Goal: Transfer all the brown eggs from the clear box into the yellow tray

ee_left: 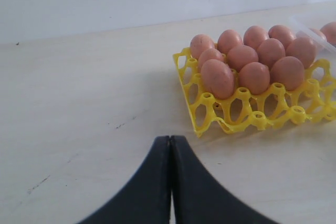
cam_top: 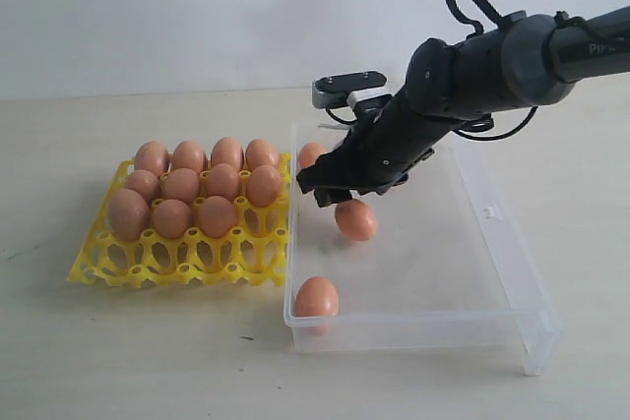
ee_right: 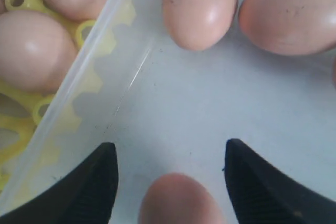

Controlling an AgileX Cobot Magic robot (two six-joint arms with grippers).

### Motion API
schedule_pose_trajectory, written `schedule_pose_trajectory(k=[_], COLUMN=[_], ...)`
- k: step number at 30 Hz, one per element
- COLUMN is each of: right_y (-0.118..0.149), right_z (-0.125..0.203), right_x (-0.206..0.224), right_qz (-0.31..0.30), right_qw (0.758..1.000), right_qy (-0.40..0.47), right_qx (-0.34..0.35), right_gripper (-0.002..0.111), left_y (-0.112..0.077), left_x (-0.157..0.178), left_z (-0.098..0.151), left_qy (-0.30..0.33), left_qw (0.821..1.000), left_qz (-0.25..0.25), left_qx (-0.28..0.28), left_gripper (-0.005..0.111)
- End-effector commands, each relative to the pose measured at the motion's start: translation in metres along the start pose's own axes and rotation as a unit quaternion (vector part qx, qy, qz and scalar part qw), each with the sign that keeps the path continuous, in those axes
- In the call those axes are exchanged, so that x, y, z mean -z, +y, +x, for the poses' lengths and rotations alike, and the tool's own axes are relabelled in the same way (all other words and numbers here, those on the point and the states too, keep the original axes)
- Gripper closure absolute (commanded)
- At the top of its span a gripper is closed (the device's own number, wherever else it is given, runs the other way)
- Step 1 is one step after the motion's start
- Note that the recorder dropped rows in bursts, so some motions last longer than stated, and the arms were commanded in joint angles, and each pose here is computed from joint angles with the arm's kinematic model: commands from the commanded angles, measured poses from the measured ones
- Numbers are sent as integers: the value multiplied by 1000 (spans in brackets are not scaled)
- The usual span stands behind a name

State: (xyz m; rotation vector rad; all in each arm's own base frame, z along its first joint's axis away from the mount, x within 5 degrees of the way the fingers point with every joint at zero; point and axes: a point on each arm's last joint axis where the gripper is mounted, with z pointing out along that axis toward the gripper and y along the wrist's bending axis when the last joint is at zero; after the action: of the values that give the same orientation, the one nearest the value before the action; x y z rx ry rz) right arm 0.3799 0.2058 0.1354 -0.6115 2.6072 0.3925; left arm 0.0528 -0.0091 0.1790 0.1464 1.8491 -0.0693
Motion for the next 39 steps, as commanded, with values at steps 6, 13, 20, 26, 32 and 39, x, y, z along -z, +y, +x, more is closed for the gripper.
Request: schedule_pose_trajectory(k=[6,13,20,26,32,39], right_y=[3,6,11,10,8,23], right_z=[6,14,15,22,30,14], right_x=[-4,-1,12,11,17,42], right_qz=[-9,-25,-38,-36,-24,-5], right_qw=[1000,997,995,993,989,990], right_qy=[20,67,93,111,126,63], right_qx=[-8,-7,-1,7,79,129], right_gripper=[50,50,50,50,50,50], left_y=[0,0,0,0,0,0], left_x=[1,1,1,1,1,1], left_z=[-2,-2,-2,-2,-2,-2], left_qy=[-9,-9,-9,-9,-9,-9], left_qw=[1000,1000,1000,1000,1000,1000], left_qz=[1,1,1,1,1,1], left_qx=[-2,-2,-2,-2,-2,-2], left_gripper=[107,107,107,107,107,107])
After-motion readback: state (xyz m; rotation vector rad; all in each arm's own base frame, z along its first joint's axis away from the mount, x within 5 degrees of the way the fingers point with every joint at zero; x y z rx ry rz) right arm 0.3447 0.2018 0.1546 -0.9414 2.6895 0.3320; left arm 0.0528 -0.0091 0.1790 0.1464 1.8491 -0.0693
